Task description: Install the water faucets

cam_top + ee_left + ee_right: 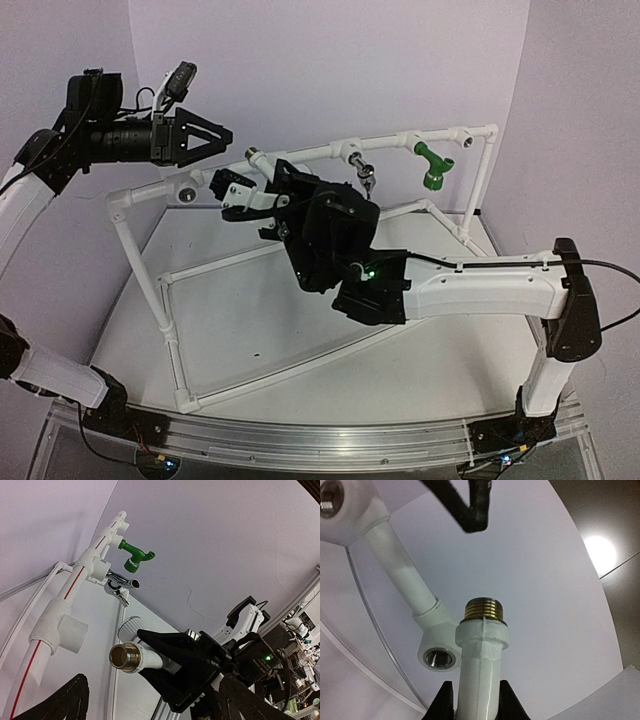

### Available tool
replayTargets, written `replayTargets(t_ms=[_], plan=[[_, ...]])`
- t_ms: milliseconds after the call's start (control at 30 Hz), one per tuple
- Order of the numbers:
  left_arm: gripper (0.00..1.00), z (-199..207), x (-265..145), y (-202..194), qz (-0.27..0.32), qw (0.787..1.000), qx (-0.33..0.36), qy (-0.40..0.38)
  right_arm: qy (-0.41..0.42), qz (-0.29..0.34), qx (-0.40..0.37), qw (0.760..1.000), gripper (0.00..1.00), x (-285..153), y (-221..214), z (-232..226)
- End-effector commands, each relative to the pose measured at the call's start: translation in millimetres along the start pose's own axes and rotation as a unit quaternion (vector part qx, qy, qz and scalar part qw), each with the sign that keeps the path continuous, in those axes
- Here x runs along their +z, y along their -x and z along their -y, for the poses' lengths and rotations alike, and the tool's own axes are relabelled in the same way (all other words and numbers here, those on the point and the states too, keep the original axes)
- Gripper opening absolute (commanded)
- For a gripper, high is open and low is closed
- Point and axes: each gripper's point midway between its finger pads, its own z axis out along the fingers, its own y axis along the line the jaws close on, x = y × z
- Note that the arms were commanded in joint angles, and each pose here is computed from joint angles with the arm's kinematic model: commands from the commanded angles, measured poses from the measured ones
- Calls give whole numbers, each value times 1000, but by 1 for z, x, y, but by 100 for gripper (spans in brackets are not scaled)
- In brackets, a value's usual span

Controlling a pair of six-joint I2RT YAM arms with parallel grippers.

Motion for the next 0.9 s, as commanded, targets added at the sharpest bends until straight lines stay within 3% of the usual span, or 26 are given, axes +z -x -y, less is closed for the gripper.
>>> replayTargets(t_ms=[0,333,867], plan=[[87,8,0,1,1,1000,14,-21,-56,72,81,993,0,-12,29,63],[74,-2,7,2,-2,1000,6,-11,-61,120,111,985,0,-26,50,77],[64,-22,14,1,-4,1000,-5,24,-77,167,136,973,0,-46,68,95]])
